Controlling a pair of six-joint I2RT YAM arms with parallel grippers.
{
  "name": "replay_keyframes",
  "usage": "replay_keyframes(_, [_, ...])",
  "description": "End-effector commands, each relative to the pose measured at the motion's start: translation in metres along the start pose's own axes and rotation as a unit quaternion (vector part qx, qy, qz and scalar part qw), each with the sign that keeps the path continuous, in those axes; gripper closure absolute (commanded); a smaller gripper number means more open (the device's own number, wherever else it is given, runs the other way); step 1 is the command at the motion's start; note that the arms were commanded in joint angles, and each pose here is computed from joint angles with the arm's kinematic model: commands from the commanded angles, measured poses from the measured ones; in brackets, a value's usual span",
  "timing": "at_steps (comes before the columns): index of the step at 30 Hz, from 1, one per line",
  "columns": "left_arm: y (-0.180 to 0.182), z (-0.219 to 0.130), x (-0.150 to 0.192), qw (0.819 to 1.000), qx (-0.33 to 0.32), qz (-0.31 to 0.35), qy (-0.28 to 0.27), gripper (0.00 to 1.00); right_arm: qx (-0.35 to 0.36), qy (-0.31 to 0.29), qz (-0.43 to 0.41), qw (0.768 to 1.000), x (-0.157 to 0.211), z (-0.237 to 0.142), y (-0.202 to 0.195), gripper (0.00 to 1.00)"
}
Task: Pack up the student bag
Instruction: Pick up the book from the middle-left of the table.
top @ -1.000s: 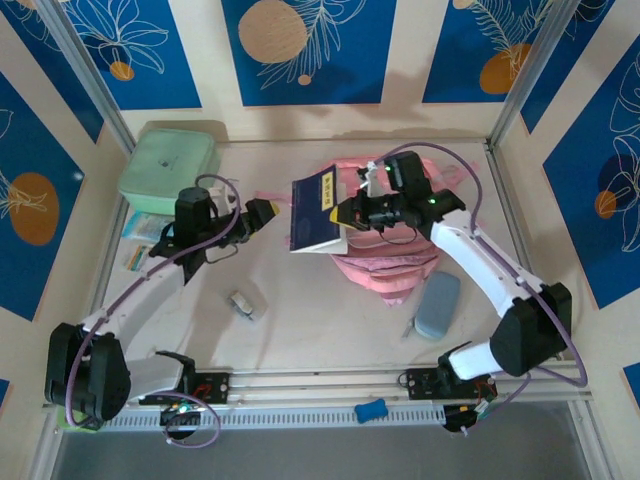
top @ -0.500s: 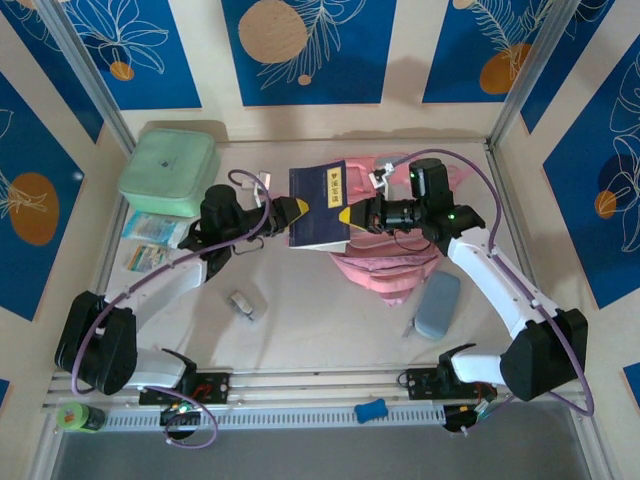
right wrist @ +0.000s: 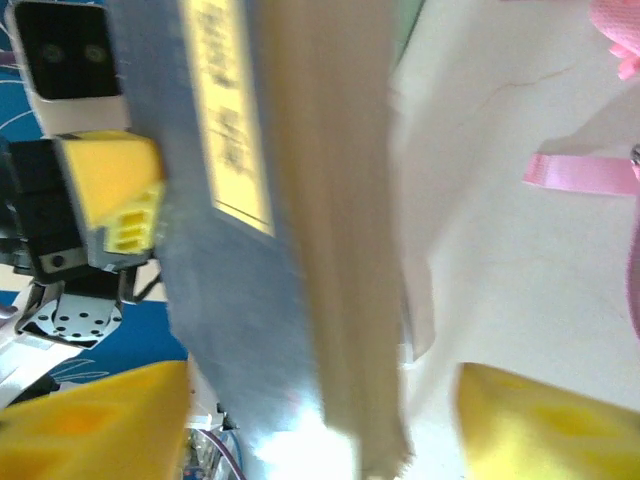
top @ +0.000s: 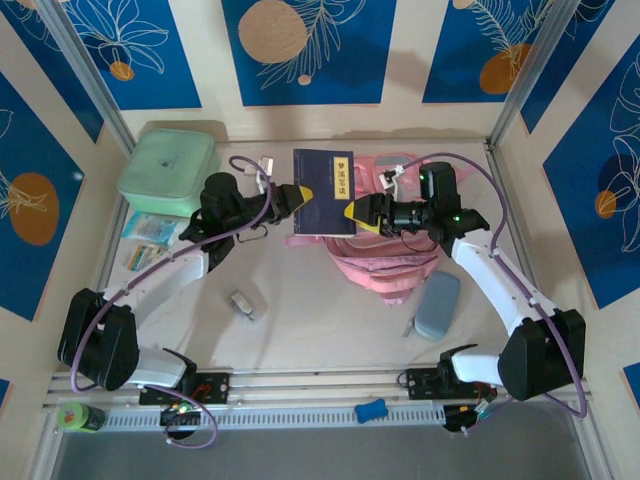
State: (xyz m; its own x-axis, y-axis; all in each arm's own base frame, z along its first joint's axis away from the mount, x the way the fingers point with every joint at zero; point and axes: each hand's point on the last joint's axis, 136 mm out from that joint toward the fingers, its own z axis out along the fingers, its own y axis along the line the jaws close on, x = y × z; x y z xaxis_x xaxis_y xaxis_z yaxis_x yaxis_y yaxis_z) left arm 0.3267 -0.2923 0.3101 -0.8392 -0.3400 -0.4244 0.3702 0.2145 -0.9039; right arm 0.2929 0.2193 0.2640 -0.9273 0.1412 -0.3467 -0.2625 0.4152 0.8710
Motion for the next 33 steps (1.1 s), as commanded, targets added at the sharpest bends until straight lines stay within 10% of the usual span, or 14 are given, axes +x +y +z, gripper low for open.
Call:
replay_keyframes(1, [-0.041, 0.003, -0.015, 0.998, 0.057, 0.025, -0.025, 1.0, -0.035, 0.02, 0.019, 0.999, 0.005, -0.005, 0.005, 0.02])
replay_keyframes(9, [-0.026, 0.012, -0.012, 0.999, 0.029, 0.02, -0.024, 1.0, -0.121, 0.04, -0.011, 0.992, 0.001, -0.005, 0.043, 0.01])
replay_keyframes(22, [-0.007, 0.015, -0.007, 0.999, -0.012, 0.024, -0.024, 1.0, -0.121, 0.054, -0.009, 0.991, 0.004, 0.01, 0.048, 0.35])
replay_keyframes(33, [0.001, 0.013, 0.003, 0.998, -0.042, 0.04, -0.016, 1.0, -0.077, 0.041, 0.001, 0.996, 0.002, 0.012, 0.027, 0.91])
